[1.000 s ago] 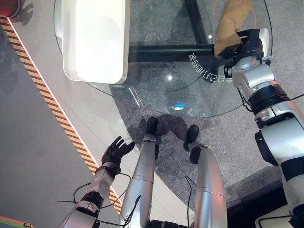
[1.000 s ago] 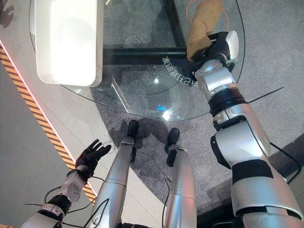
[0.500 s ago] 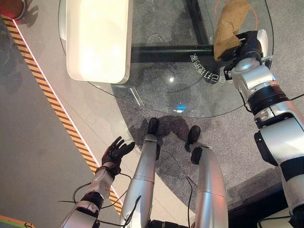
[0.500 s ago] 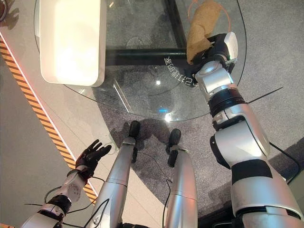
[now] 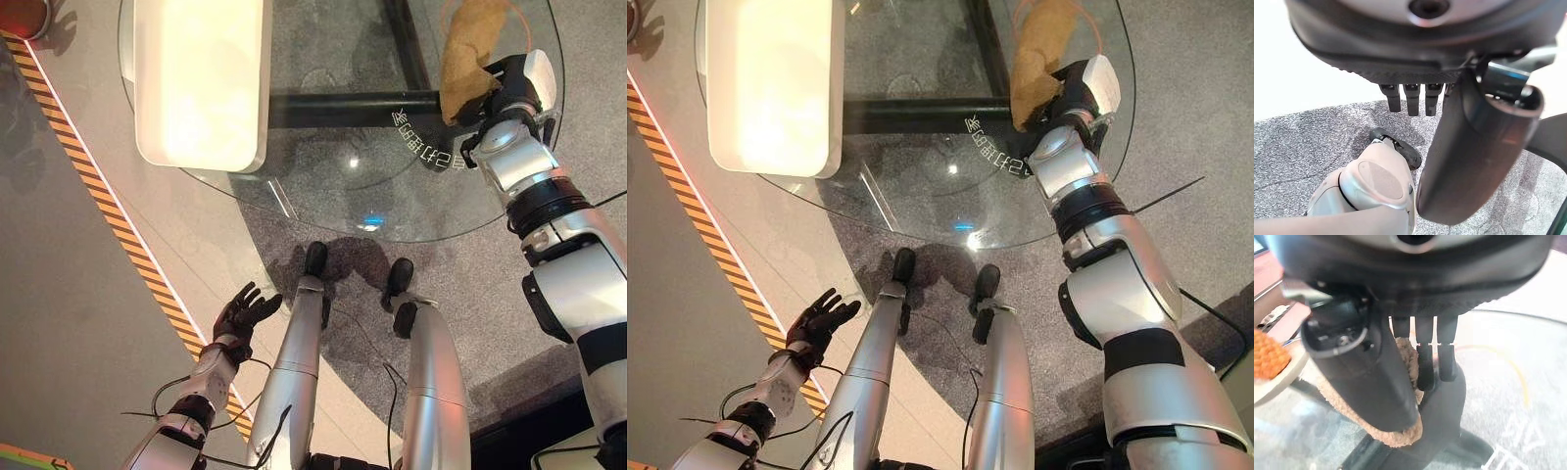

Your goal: Wipe the table with a cloth and put it in the basket.

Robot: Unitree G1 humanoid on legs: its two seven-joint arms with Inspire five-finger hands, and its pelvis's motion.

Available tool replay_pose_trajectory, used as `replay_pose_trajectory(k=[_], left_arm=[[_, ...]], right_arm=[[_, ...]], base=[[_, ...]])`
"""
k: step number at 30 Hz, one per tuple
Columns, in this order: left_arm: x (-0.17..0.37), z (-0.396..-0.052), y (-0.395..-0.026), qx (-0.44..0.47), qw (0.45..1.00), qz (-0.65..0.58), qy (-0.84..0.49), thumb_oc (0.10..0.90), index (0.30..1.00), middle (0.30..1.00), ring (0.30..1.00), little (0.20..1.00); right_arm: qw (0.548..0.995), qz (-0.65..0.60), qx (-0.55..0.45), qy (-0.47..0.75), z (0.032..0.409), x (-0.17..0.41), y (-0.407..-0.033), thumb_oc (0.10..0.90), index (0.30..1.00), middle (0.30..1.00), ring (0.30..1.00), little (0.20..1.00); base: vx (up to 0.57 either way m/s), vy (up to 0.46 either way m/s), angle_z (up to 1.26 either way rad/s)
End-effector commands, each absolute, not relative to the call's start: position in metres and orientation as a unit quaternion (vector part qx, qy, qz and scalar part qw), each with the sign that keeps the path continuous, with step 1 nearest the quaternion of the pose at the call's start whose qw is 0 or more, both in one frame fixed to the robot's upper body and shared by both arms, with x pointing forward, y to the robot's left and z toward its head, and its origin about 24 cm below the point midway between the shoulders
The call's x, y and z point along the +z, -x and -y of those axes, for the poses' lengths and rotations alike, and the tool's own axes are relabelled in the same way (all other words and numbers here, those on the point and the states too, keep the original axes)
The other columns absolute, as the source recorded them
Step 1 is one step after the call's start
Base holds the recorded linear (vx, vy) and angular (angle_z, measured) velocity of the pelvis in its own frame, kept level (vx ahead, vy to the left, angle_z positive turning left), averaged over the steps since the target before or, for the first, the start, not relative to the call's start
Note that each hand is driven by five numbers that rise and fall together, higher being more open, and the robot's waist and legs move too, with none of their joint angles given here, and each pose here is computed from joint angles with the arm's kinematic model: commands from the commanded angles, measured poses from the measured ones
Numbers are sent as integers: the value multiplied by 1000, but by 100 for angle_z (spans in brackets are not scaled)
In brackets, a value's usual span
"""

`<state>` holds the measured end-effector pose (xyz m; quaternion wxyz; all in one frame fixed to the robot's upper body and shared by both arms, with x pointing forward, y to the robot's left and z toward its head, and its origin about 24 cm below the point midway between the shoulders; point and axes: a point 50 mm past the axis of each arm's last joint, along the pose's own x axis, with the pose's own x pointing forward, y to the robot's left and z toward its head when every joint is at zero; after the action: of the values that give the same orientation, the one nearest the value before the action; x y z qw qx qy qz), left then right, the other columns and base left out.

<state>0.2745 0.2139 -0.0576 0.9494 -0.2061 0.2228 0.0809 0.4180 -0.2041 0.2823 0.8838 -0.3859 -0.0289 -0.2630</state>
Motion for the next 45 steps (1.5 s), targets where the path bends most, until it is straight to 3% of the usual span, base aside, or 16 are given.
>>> replay_pose_trajectory(k=[1,21,45], left_arm=[[-65,-220,-265,106,945,-227,208,800,900,900,900,900],[-55,-218,-278,97,952,-208,204,800,900,900,900,900],[-51,-214,-284,97,952,-201,208,800,900,900,900,900]], right_arm=[[850,82,-227,468,186,294,-420,100,300,300,300,200],[785,195,-62,585,110,283,-416,100,300,300,300,200],[773,227,114,581,56,250,-399,100,300,300,300,200]], base=[[0,0,0],[-4,0,0],[-6,1,0]])
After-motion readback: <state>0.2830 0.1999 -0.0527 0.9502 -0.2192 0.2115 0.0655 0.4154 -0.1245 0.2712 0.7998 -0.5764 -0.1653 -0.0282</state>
